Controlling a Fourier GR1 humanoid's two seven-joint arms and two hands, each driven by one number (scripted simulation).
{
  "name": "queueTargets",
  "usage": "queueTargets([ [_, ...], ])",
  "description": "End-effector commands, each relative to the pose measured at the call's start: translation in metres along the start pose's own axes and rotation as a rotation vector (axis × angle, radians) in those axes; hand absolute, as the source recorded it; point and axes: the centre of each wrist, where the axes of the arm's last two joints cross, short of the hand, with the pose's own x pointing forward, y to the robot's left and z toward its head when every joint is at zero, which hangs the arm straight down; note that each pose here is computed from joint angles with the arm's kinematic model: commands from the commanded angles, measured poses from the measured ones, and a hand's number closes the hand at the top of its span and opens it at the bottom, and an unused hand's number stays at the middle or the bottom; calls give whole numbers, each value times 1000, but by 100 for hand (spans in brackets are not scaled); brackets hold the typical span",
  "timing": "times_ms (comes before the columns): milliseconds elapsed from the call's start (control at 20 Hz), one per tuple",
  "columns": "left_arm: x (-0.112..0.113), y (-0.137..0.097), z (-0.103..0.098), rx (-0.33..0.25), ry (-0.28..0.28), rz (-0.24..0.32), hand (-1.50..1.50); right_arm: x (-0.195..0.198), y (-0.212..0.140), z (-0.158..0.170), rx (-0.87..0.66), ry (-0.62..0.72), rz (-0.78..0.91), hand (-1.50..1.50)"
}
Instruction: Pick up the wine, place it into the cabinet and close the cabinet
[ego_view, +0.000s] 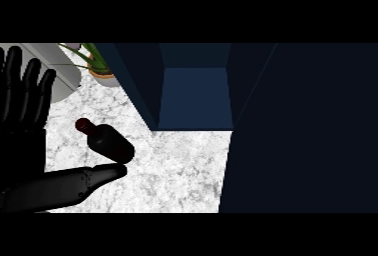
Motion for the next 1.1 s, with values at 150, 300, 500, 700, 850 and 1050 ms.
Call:
queueTargets([
  [150,14,2,-3,44,26,0,-150,38,14,6,-24,-33,3,-150],
  [300,30,-6,2,58,38,-8,-150,28,19,8,-29,-35,-8,-150],
  [500,-4,0,7,57,78,-39,-150,40,21,19,-9,-30,-3,-150],
  [700,17,9,7,77,85,-39,-150,37,24,12,-13,-8,-4,-150],
  [850,1,3,-14,85,91,-25,-150,52,17,9,-19,-35,-15,-150],
  [1050,-14,17,-10,102,116,-40,-150,46,32,9,-18,-50,-3,-150],
])
